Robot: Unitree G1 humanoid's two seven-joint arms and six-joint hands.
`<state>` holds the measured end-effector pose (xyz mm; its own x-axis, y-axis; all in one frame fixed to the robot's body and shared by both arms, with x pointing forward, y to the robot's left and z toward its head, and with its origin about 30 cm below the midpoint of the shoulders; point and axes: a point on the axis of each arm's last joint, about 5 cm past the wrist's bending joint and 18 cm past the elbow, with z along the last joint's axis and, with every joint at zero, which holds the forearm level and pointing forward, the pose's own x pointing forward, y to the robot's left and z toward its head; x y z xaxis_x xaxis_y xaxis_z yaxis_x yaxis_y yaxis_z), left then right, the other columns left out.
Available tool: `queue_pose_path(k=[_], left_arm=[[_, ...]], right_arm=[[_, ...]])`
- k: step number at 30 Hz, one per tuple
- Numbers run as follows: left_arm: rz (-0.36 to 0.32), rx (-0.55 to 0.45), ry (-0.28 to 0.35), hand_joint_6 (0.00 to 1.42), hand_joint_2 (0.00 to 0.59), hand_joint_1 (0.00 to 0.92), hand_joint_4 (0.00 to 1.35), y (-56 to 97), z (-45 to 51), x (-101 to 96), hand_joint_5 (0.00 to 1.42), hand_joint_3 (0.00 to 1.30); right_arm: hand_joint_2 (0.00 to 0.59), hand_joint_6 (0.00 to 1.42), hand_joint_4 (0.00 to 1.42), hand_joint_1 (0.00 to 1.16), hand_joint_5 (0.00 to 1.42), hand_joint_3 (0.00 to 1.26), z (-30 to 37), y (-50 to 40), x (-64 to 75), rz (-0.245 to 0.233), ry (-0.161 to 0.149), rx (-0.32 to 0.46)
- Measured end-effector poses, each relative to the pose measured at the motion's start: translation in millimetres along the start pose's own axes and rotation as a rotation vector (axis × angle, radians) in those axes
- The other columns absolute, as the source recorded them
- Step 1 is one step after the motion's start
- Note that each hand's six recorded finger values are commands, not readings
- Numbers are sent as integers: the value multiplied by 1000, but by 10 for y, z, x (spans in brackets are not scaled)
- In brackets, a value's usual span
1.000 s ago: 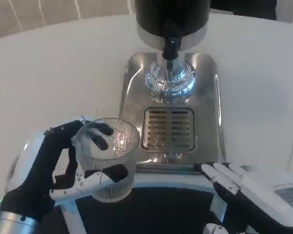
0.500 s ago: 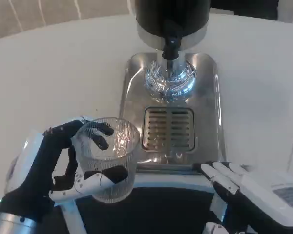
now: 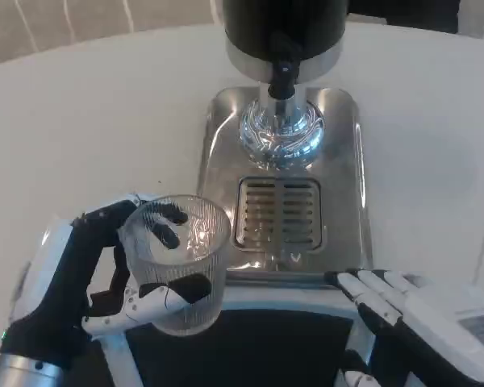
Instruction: Grasp the cup under the faucet to collect the drink, then remove the cup.
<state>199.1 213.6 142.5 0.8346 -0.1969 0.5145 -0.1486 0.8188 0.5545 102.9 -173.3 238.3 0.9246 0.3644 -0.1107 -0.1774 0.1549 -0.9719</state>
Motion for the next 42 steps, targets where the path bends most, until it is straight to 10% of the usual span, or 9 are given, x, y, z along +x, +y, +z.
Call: queue_pose_path(k=[20, 42], left_arm=[[87, -33, -16, 868, 0, 635, 1094, -313, -121, 493, 1345, 919], [-21, -54, -7, 868, 0, 635, 1093, -930, -86, 1130, 1345, 919]], right_arm=[[570, 0, 0, 67, 0, 14, -61, -2, -82, 7, 22, 10], [570, 0, 0, 67, 0, 14, -195, -23, -305, -15, 45, 15]])
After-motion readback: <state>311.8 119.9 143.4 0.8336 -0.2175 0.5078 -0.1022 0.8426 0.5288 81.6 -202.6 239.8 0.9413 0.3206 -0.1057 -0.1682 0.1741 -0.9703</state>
